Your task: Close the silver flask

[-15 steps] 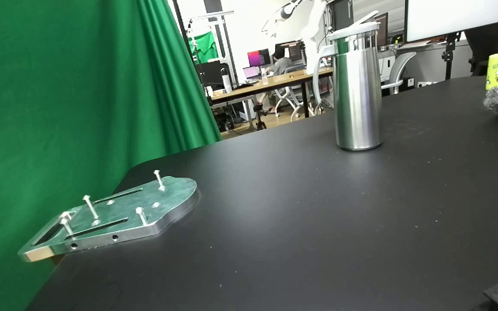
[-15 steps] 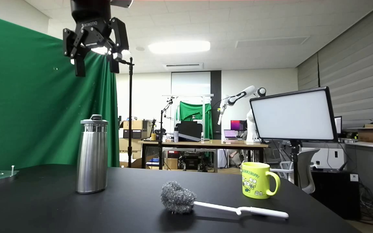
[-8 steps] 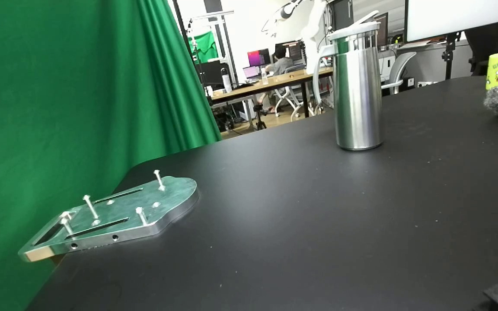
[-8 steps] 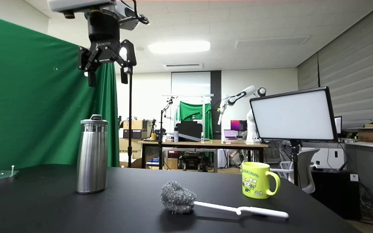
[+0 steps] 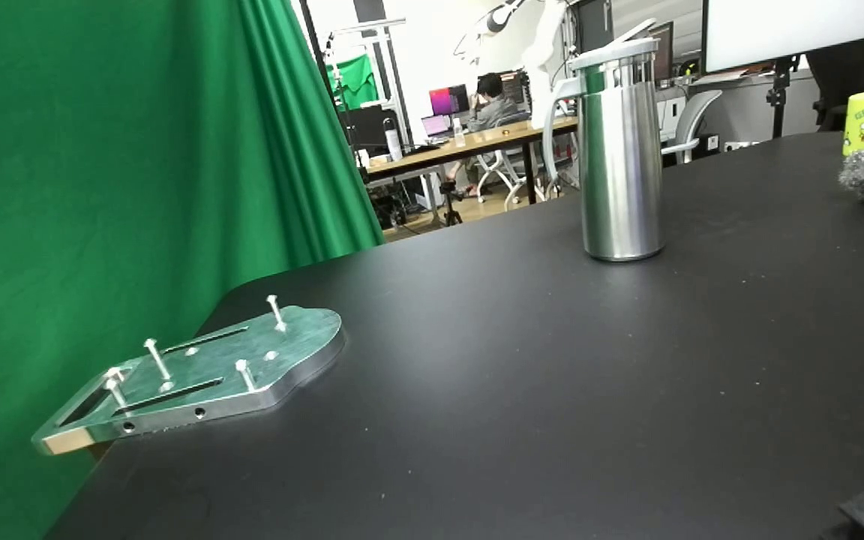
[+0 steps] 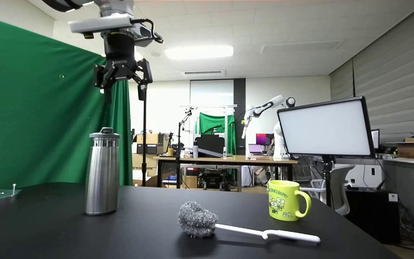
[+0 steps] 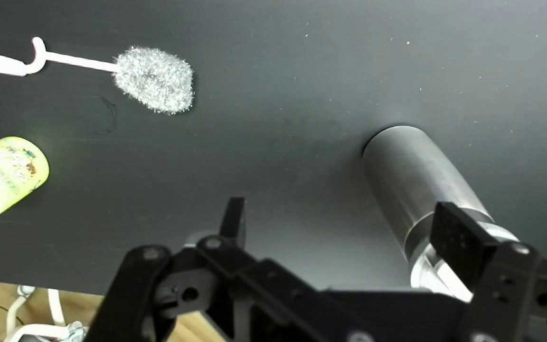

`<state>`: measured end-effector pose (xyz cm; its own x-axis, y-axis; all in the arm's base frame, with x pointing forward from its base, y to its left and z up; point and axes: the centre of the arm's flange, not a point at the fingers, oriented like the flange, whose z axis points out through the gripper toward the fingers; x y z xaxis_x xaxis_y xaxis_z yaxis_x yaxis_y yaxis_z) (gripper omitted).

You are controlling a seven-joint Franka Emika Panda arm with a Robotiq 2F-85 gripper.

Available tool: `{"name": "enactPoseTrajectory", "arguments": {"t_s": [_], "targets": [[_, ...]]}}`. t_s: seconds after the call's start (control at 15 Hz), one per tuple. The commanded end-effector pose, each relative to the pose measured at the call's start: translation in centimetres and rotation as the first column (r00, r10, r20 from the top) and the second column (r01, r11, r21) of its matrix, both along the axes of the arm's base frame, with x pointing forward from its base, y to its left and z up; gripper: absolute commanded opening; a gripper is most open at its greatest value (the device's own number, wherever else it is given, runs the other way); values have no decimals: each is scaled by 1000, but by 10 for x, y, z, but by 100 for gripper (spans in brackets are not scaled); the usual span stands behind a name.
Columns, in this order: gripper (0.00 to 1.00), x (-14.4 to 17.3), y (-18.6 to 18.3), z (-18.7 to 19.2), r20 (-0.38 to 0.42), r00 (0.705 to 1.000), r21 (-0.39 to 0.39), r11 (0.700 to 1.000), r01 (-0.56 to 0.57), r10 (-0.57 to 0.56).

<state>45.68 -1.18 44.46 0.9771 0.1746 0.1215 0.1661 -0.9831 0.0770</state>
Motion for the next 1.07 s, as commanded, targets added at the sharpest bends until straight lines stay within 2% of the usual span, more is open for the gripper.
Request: {"name": "enactPoseTrajectory", "arguments": {"t_s": [0.0,0.07,0.27,0.47,0.73,1.0], "targets": [[100,0,0,0,0,1000,0,1000,0,0],[100,0,0,0,1,1000,0,1000,0,0],[100,24,14,-9,-77,996,-34,998,-53,51],[100,42,31,-25,-117,989,-72,993,-96,87],[100,60,47,-42,-137,981,-94,984,-149,135],[100,75,60,-33,-135,977,-96,980,-176,162]]}}
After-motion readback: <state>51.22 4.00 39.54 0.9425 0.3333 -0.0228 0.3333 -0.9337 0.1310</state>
